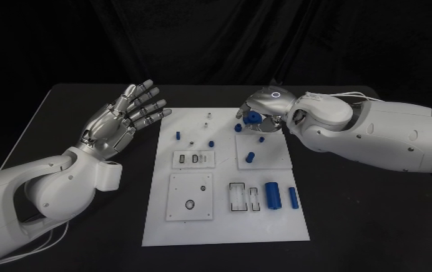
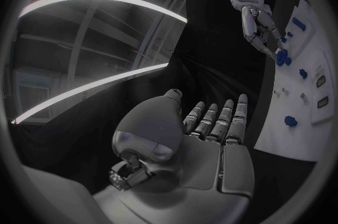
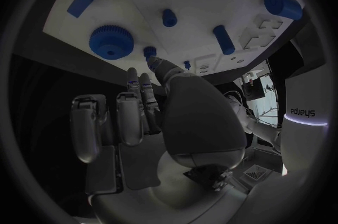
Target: Assemble the parts on the task board
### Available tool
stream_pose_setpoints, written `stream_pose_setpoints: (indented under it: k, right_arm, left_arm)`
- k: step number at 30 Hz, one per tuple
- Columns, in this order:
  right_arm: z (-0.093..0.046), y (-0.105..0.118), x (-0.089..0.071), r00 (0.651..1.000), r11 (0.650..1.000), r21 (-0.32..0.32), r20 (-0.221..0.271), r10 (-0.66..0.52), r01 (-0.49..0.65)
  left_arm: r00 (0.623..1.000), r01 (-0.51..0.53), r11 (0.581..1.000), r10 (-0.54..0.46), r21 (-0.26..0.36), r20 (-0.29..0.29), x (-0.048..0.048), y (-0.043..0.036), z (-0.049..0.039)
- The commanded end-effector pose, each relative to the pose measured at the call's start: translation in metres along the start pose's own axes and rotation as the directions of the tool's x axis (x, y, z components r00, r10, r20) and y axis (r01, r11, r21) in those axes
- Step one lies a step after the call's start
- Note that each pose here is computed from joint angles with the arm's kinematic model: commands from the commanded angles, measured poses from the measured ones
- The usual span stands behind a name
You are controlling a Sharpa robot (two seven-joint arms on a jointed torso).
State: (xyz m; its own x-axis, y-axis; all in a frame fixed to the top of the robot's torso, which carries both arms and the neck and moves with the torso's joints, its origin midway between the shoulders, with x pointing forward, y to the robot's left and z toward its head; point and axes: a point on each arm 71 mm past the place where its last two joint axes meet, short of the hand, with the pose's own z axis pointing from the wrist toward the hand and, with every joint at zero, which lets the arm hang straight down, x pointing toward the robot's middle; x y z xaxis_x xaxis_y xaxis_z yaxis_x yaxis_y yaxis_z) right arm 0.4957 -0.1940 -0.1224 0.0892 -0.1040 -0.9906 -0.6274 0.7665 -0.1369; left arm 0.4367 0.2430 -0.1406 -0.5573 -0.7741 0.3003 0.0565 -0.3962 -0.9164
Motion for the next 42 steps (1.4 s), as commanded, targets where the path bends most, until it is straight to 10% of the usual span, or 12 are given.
stream_pose_setpoints:
  k: [1, 42]
  right_arm:
    - [0.001, -0.002, 0.003, 1.000, 0.999, 0.032, 0.003, -0.013, 0.013]
    - [0.014, 0.006, 0.024, 0.997, 0.998, -0.014, -0.037, 0.068, -0.069]
  left_arm:
    - [1.000, 0.013, 0.988, -0.011, 0.156, -0.015, 0.0006, -0.0115, 0.0006]
    - [1.000, 0.016, 0.990, -0.016, 0.143, -0.001, -0.0117, -0.0122, 0.0008]
